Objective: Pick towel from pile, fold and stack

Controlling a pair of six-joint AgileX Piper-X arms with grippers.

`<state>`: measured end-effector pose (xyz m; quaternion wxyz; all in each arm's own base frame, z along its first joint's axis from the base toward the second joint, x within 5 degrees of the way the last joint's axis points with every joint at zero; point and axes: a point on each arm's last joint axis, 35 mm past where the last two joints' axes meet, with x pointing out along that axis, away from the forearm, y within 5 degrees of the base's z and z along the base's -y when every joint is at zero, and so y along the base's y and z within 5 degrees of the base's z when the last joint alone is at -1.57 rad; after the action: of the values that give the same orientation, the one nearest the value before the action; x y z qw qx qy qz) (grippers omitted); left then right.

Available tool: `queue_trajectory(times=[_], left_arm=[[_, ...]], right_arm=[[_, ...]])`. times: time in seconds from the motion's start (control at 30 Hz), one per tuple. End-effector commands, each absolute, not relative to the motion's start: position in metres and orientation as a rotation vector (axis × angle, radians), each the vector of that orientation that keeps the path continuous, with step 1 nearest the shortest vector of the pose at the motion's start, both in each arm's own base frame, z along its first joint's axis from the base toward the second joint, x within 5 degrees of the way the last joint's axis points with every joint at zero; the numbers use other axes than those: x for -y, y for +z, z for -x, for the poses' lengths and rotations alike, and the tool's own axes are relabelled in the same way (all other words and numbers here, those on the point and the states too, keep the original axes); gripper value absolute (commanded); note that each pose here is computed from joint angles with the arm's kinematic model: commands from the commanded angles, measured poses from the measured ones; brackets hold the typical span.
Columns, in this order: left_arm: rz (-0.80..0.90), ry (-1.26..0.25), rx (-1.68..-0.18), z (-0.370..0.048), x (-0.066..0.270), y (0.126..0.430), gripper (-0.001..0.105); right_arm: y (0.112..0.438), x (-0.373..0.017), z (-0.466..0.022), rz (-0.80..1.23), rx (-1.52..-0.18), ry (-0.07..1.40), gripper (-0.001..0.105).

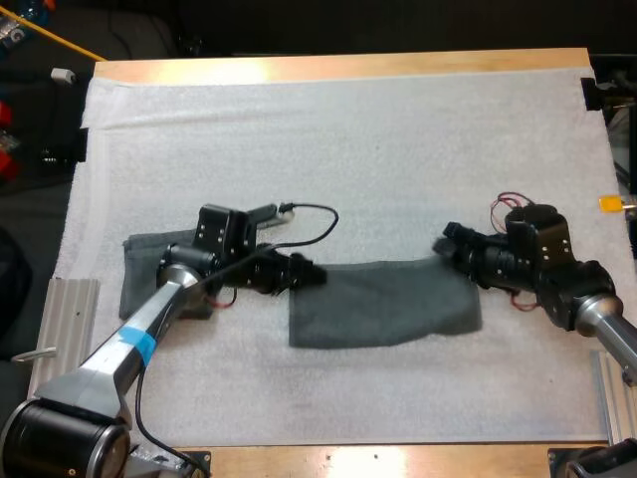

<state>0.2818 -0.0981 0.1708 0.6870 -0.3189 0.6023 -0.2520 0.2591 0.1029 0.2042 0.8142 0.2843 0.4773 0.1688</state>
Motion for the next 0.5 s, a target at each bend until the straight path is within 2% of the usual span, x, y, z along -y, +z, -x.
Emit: queue_trajectory(times=[0.0, 0.1, 0.23, 0.47], left_arm=[[0.718, -0.581, -1.338, -0.286, 0.1, 0.18, 0.064], [0.672, -0.615, -1.322, -0.29, 0.1, 0.195, 0.059], [0.591, -0.622, -1.301, -0.282, 0.097, 0.217, 0.062], [0.473, -0.603, -1.224, -0.248, 0.086, 0.262, 0.063]], right_arm=[[0.215, -0.103, -0.261, -0.577, -0.955, 0.427, 0.068], [0.227, -0.101, -0.257, -0.494, -0.902, 0.469, 0.068], [0.242, -0.096, -0.246, -0.374, -0.867, 0.458, 0.068], [0.266, -0.084, -0.22, -0.163, -0.924, 0.452, 0.068]])
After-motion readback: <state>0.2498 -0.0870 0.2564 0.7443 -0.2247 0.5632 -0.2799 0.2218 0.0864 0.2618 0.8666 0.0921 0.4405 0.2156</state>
